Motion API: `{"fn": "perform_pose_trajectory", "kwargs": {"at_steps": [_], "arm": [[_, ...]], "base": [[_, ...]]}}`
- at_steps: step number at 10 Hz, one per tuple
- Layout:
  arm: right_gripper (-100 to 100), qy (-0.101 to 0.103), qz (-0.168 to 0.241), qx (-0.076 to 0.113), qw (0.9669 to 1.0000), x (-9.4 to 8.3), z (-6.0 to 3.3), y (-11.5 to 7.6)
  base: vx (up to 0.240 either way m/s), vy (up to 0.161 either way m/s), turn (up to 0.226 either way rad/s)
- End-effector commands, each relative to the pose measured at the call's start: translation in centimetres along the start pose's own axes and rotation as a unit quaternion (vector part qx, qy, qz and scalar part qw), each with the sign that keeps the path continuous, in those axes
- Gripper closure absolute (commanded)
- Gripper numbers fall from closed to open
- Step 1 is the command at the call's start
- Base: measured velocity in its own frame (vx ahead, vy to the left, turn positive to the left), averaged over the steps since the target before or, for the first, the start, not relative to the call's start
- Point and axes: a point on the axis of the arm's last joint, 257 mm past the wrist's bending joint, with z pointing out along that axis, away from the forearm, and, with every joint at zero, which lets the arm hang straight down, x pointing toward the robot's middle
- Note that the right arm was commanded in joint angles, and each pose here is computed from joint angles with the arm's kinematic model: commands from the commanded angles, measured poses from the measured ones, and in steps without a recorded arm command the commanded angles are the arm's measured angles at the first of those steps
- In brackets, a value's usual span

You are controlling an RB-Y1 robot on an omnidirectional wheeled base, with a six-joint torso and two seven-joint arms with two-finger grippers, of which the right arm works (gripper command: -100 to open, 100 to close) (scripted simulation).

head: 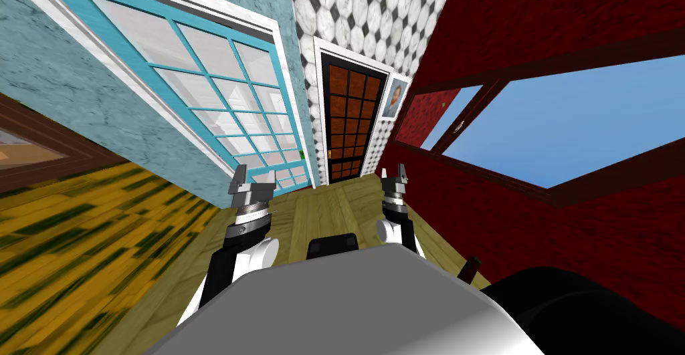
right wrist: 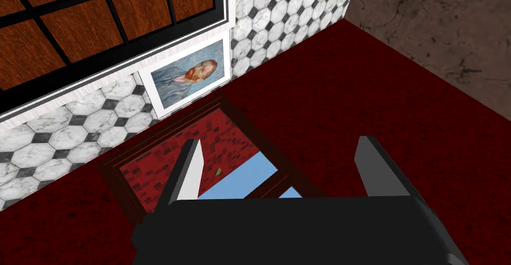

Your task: Pull the door open

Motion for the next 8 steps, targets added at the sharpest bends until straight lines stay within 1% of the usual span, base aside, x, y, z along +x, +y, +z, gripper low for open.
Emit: {"fn": "perform_pose_trajectory", "kwargs": {"at_steps": [1,2,4,5,8], "arm": [[-100,0.001,0.017,0.009,0.9998,-0.3,-0.31,-1.1],[-100,0.0,0.028,0.014,0.9995,-0.6,-0.51,-1.7],[-100,-0.002,0.047,0.023,0.9986,-1.0,-0.89,-2.9],[-100,-0.004,0.062,0.031,0.9976,-1.4,-1.2,-3.8],[-100,-0.01,0.088,0.043,0.9951,-2.2,-1.77,-5.4]], "base": [[0.075,-0.092,0.163],[0.156,0.026,0.219],[0.148,0.038,0.137],[0.151,0.02,0.178],[0.105,-0.011,0.125]]}}
